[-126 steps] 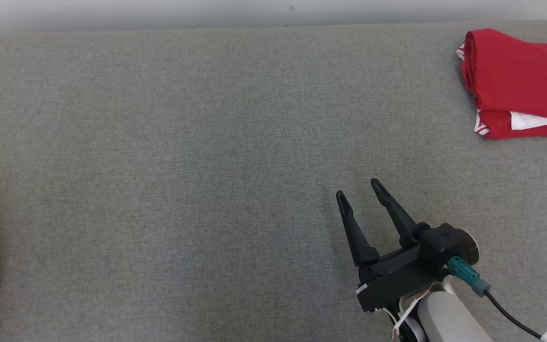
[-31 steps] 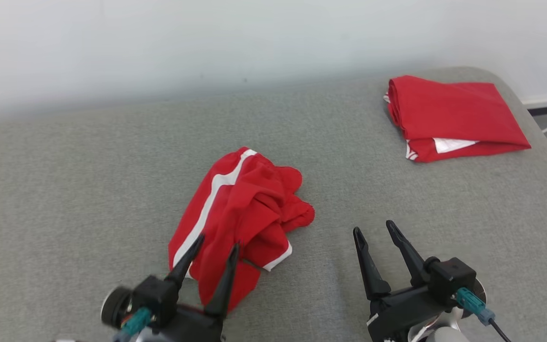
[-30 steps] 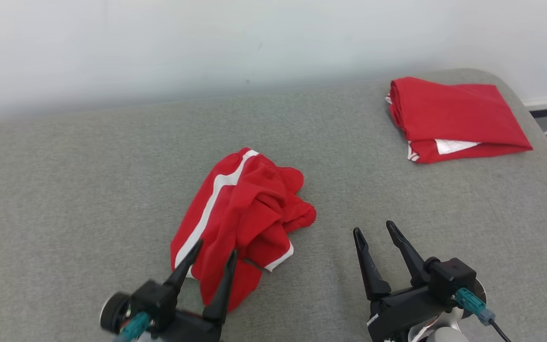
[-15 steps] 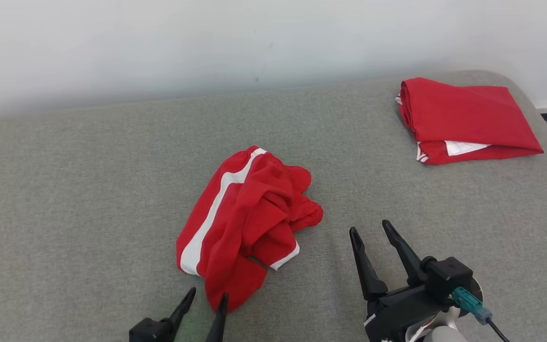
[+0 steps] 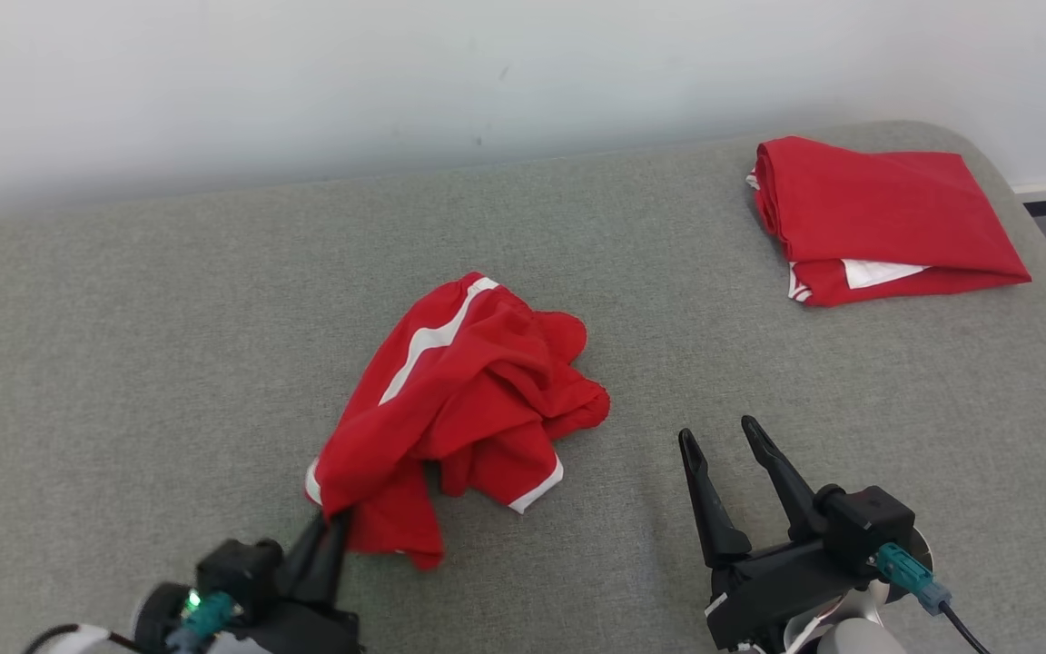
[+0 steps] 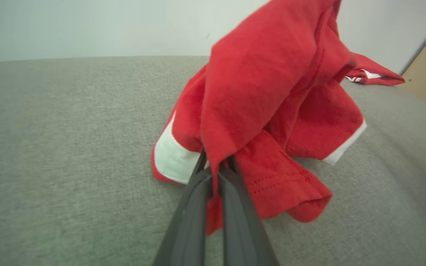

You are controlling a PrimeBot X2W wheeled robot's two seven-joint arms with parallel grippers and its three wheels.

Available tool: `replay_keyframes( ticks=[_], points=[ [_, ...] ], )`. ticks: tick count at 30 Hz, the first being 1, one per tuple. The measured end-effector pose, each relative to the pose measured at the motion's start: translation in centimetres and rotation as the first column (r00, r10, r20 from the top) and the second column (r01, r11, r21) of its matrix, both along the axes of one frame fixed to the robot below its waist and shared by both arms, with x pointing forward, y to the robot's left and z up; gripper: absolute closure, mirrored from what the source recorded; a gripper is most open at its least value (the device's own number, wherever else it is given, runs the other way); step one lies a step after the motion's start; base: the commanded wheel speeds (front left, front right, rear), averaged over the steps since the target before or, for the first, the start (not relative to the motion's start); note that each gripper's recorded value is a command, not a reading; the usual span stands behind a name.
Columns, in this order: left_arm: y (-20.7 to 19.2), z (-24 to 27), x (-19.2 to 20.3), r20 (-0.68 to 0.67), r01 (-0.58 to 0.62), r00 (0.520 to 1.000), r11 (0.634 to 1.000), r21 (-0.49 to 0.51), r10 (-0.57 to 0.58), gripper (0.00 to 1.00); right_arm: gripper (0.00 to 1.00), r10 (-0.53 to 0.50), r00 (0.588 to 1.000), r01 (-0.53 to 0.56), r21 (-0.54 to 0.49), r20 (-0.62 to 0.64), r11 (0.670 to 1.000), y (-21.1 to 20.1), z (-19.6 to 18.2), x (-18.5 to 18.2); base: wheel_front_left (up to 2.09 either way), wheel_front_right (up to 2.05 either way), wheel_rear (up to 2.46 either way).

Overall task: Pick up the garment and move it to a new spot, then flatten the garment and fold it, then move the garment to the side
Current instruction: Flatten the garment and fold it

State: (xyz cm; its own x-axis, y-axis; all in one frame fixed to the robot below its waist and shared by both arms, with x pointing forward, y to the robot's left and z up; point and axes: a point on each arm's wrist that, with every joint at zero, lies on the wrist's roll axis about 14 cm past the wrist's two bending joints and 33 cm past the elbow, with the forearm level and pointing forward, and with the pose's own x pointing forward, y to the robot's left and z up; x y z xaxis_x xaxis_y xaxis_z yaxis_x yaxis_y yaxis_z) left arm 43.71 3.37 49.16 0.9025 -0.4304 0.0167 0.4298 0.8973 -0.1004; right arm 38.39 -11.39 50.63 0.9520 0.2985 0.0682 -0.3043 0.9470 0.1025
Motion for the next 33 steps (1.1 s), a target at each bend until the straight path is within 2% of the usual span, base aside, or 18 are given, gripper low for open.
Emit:
replay_keyframes(
  ticks=[5, 12, 17, 22, 23, 25, 33],
  points=[
    [2.9, 4.5, 1.8, 0.159, -0.029, 0.987, 0.996, 0.081, 0.016, 1.00, 0.00, 0.008, 1.000, -0.008, 0.006, -0.001, 1.000, 0.4, 0.0, -0.1, 0.00, 0.00, 0.00],
    [5.3, 10.8, 4.0, 0.289, -0.038, 0.957, 0.977, 0.210, -0.025, 1.00, 0.00, 0.015, 1.000, -0.015, 0.006, 0.006, 1.000, 0.6, 0.2, -0.1, 0.00, 0.00, 0.00],
    [5.7, 12.7, 5.6, 0.313, -0.029, 0.948, 0.963, 0.268, -0.059, 1.00, 0.00, 0.002, 1.000, -0.002, 0.003, 0.011, 1.000, 0.1, 0.4, 0.0, 0.00, 0.00, 0.00],
    [5.0, 11.6, 6.9, 0.280, -0.003, 0.957, 0.968, 0.253, -0.070, 1.00, 0.00, -0.032, 0.999, 0.032, 0.003, -0.004, 0.999, -1.0, 0.0, -0.1, 0.00, 0.00, 0.00],
    [5.0, 10.8, 7.1, 0.261, 0.001, 0.963, 0.966, 0.259, -0.070, 0.84, 0.00, -0.036, 0.999, 0.036, 0.003, -0.007, 0.999, -1.1, -0.1, -0.2, 0.00, 0.00, 0.00],
    [5.2, 9.3, 7.6, 0.233, -0.005, 0.971, 0.965, 0.261, -0.059, 0.00, 0.00, -0.043, 0.999, 0.043, 0.002, -0.016, 0.999, -1.4, -0.4, -0.2, 0.00, 0.00, 0.00],
    [7.2, 6.0, 7.2, 0.187, -0.066, 0.982, 0.970, 0.232, 0.022, 0.00, 0.00, -0.047, 0.999, 0.047, 0.001, -0.019, 0.999, -1.6, -0.5, 0.1, 0.00, 0.00, 0.00]
  ],
)
